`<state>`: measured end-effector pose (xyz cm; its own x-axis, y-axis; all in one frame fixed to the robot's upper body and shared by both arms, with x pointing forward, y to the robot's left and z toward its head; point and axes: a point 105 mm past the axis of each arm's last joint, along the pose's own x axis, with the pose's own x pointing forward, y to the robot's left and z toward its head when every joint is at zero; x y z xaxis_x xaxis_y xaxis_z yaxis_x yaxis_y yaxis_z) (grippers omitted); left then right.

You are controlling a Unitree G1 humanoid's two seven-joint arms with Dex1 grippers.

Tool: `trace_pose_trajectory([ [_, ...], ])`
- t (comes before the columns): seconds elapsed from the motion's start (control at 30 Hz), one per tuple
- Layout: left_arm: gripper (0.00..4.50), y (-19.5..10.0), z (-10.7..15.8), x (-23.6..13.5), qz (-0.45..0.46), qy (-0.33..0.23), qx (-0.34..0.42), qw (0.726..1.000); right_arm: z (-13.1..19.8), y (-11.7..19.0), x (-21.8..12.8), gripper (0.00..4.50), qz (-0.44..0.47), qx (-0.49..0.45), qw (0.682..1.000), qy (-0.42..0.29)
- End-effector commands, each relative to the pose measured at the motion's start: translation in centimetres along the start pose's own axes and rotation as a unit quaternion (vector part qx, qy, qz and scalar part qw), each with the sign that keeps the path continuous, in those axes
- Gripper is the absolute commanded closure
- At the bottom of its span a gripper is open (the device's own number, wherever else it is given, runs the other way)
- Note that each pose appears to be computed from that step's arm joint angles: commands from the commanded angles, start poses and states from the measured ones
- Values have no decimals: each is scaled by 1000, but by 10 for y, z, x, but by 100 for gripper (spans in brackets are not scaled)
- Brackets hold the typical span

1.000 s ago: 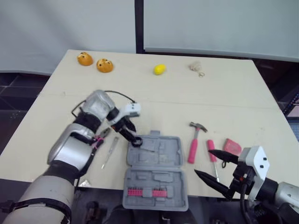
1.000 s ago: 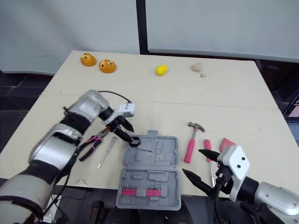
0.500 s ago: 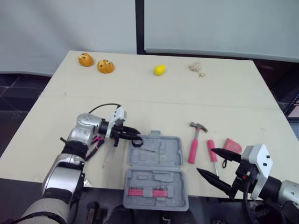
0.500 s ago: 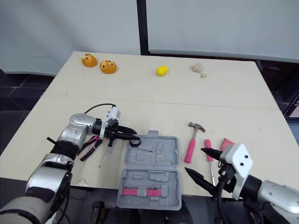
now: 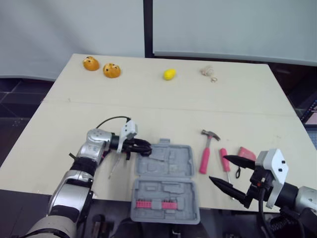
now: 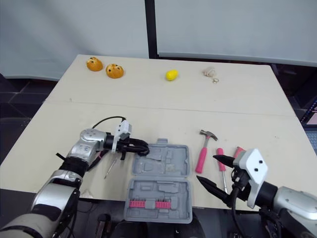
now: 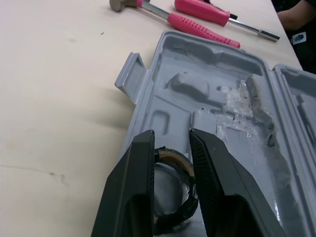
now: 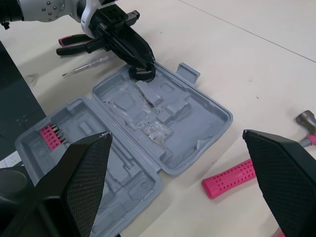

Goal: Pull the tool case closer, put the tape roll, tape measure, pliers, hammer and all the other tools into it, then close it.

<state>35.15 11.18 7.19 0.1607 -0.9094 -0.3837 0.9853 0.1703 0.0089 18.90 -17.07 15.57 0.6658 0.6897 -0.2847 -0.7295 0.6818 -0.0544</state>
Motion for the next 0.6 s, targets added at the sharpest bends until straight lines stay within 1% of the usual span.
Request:
trace_pose_trajectory([
  [0.03,329,6,7,1,8,2,22,1000,6,1,-2,0,6,-7,1000,-7],
  [0.2,329,8,-2,3,17,20,29,999,5,3,-2,0,5,-5,1000,-6],
  [0.33,329,4,-15,0,11,51,54,997,4,4,-2,0,4,-3,1000,-6],
  [0.6,329,3,-27,-3,15,84,98,991,4,3,-2,0,3,-3,1000,-6],
])
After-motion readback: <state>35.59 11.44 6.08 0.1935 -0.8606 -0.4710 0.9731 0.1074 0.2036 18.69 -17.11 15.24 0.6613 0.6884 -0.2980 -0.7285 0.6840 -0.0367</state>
